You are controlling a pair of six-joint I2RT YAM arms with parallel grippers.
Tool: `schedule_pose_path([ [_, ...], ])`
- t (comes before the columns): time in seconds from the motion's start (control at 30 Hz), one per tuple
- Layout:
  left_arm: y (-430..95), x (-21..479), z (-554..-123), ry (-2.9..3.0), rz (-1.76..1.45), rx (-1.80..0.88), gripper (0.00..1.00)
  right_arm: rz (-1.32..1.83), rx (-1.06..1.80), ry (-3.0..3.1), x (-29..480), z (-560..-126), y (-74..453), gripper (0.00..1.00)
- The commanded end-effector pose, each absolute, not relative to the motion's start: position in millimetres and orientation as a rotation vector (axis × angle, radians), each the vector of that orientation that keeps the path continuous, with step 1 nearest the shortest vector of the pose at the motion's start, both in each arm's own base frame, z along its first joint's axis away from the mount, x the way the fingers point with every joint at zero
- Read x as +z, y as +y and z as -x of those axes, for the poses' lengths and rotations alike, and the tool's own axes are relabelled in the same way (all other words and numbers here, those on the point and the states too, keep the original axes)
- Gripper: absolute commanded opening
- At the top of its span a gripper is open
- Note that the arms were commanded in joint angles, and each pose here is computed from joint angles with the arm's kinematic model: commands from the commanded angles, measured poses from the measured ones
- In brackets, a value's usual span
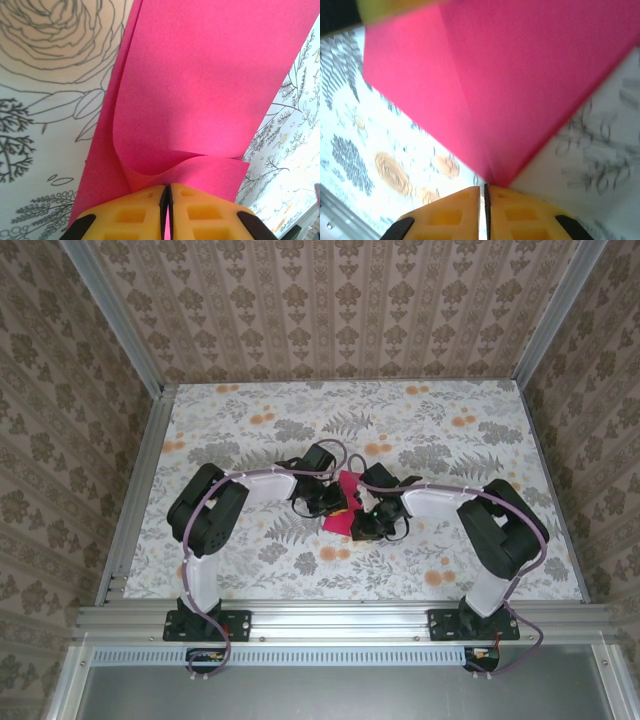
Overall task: Fold a paper plane with a square sheet of paper (pick it up from the middle)
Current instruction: Fold the triangle a second time at the center of the table.
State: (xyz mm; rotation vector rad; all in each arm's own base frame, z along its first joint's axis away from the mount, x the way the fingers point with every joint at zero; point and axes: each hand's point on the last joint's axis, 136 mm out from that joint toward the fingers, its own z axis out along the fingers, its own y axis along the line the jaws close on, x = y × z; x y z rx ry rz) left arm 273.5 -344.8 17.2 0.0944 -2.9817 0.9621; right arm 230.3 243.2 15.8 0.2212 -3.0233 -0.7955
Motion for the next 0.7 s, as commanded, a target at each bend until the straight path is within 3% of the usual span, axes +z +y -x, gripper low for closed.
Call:
schedule_pose_path([
  [0.0, -306, -34, -245, -2.949, -0.182, 0.644, 0.14, -0.18, -0.939, -3.022, 47, -232, 254, 0.14],
  [0.2, -309, -30, -246, -2.952, -0.174, 0.672, 0.14, -0.17, -0.959, -3.139, 57, -267, 263, 0.14],
  [0.67, -316, -23, -250, -2.959, -0.152, 0.744, 0.14, -0.122, -0.724, -3.122, 0, -259, 240, 0.11],
])
